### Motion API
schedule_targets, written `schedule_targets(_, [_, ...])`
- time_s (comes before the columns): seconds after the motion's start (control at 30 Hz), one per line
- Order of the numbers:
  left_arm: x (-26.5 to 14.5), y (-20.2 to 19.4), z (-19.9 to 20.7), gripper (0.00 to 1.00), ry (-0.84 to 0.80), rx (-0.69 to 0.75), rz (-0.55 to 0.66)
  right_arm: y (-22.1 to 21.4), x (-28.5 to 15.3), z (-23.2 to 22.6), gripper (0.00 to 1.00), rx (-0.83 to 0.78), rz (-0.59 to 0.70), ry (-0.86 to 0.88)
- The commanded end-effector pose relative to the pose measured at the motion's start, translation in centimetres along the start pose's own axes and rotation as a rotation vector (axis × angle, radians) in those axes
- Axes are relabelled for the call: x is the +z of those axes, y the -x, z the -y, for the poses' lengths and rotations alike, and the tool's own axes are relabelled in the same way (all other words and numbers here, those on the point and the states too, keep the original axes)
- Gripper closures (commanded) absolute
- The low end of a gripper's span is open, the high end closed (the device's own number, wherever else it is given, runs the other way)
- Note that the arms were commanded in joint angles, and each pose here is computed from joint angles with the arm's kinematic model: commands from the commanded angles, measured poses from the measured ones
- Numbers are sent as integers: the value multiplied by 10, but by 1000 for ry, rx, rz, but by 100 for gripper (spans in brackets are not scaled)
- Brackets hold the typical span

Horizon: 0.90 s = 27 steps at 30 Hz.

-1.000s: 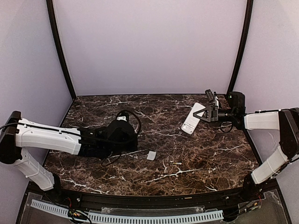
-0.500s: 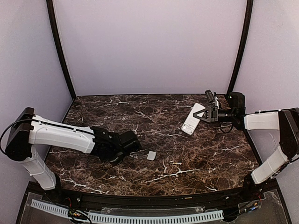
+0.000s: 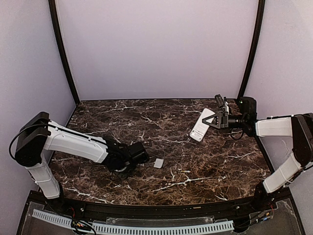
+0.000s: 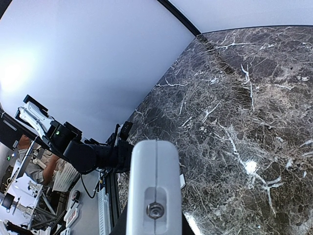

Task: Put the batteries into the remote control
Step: Place the battery at the center of the board.

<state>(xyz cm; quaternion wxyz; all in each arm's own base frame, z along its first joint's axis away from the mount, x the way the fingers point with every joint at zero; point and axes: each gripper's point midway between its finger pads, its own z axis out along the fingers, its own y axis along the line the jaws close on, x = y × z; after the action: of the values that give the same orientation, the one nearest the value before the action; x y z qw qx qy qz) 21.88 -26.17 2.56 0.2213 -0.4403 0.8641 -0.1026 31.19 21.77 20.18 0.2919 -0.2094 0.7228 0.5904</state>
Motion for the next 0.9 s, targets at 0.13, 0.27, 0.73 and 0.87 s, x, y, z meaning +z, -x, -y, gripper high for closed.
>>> schedule_targets(0.13, [13,-8,-10,86,32,-54,-52,-1,0,2,100,-13,2,11])
schedule_targets(0.27, [16,-12,-14,84,50,-49,-74,-1,0,3,100,-13,2,9])
schedule_targets(0.73, [-62,25,73,44,-392,553,80,-1,-1,-1,100,-21,2,14])
schedule_targets(0.87, [-109,25,109,24,-687,1013,171,0,-1,-3,100,-26,3,18])
